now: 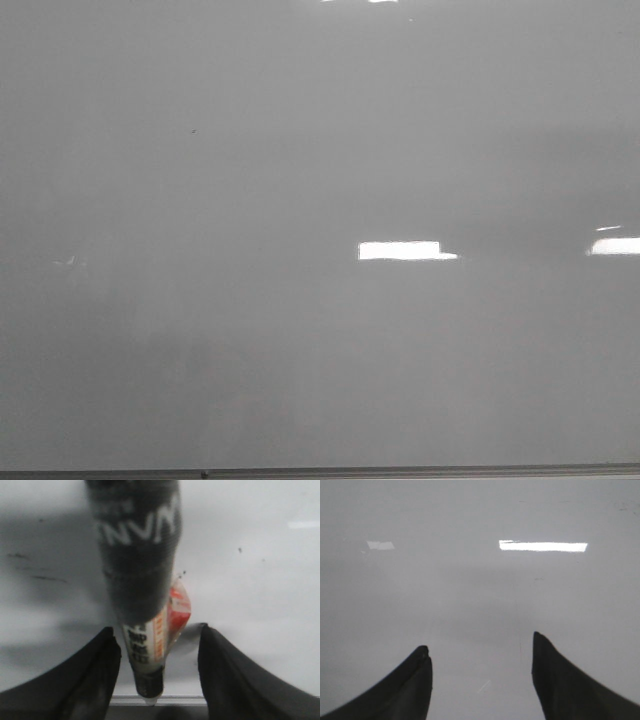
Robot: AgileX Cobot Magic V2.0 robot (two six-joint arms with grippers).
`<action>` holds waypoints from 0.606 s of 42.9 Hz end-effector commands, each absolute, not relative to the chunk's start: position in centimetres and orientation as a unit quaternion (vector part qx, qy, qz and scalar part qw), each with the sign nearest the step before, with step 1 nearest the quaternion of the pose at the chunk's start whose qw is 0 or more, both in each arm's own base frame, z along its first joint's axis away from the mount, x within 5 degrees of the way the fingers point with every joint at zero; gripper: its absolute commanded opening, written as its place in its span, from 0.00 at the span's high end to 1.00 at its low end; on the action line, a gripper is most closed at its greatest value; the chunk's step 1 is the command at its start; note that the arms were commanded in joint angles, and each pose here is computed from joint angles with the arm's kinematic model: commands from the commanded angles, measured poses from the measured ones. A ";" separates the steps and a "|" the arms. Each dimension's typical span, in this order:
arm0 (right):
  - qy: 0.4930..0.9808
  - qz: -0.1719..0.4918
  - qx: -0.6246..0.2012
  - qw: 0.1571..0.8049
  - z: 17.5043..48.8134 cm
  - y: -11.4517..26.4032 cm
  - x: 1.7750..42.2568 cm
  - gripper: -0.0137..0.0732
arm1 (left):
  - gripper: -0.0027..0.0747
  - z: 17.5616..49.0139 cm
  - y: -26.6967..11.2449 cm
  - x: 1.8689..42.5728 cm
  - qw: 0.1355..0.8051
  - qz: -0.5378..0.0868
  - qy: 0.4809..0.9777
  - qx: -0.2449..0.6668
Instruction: Write number 8 on whiteboard
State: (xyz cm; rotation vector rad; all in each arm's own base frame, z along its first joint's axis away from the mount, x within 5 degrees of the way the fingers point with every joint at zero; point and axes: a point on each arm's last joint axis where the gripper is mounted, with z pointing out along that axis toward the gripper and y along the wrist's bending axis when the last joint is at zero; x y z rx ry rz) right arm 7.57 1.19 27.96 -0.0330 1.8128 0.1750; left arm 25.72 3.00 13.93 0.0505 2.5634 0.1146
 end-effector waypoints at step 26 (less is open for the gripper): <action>0.757 0.077 -0.008 0.649 29.6 1.1 7.8 0.30 | 0.89 19.6 2.8 26.0 0.255 0.036 0.966 -0.029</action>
